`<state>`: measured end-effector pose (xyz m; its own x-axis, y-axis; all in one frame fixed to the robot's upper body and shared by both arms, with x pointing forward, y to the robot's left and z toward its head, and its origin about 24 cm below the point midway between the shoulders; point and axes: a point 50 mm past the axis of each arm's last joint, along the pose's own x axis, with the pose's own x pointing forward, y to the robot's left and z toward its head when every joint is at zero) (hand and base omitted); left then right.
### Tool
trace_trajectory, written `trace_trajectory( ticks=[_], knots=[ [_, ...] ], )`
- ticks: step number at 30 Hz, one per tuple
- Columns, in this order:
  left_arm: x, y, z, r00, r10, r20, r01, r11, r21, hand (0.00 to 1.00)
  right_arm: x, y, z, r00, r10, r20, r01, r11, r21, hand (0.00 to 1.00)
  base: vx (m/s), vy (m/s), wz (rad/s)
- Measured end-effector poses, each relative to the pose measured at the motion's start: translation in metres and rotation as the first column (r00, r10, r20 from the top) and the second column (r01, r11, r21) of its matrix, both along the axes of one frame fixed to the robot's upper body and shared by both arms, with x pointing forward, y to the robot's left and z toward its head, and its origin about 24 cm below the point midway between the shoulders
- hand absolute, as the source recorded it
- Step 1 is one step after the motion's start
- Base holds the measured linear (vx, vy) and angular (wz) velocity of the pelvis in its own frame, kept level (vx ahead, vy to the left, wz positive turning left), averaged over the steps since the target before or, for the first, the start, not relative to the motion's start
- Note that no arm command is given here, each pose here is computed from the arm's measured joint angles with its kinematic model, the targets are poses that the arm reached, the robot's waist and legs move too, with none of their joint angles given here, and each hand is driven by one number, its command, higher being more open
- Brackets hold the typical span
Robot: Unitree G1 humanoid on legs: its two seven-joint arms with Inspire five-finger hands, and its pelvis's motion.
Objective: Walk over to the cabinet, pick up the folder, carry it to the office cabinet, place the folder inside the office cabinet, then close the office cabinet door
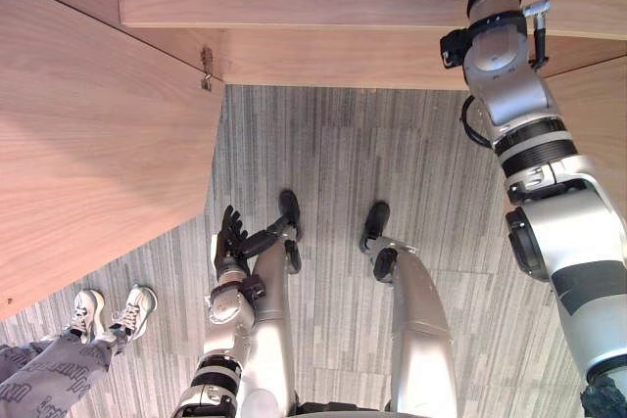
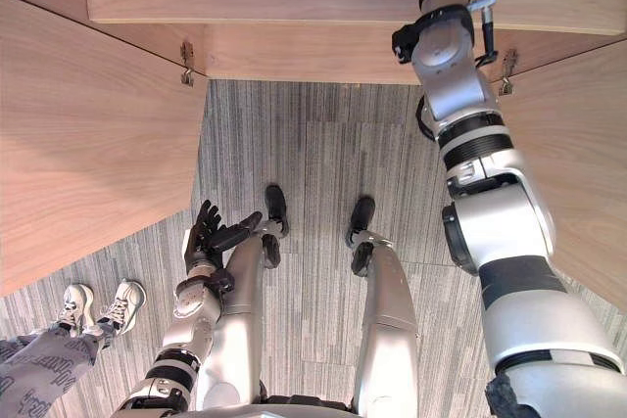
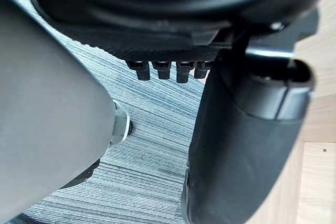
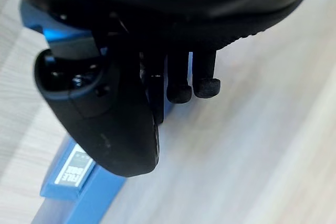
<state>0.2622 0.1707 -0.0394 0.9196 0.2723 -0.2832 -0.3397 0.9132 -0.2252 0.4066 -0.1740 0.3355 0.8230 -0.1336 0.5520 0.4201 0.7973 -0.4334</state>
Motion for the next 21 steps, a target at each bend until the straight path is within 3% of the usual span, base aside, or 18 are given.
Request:
trace_trajectory(
  ticks=[14, 18, 21],
  knots=[
    [0.003, -0.005, 0.005, 1.000, -0.007, 0.025, 0.007, 1.000, -0.019, 1.00, -0.004, -0.014, 0.008, 0.999, 0.042, -0.015, -0.042, 0.999, 0.014, 0.00, -0.01, 0.003, 0.04],
    [0.001, -0.005, 0.001, 1.000, -0.008, 0.003, 0.008, 1.000, -0.023, 1.00, -0.021, -0.005, -0.028, 0.989, 0.149, 0.027, -0.149, 0.989, -0.008, 0.00, 0.00, 0.000, 0.00],
    [-0.008, -0.004, -0.011, 0.998, -0.006, -0.065, 0.004, 1.000, -0.029, 1.00, -0.047, 0.004, -0.097, 0.973, 0.233, -0.009, -0.232, 0.971, 0.062, 0.00, 0.02, 0.010, 0.02]
  ],
)
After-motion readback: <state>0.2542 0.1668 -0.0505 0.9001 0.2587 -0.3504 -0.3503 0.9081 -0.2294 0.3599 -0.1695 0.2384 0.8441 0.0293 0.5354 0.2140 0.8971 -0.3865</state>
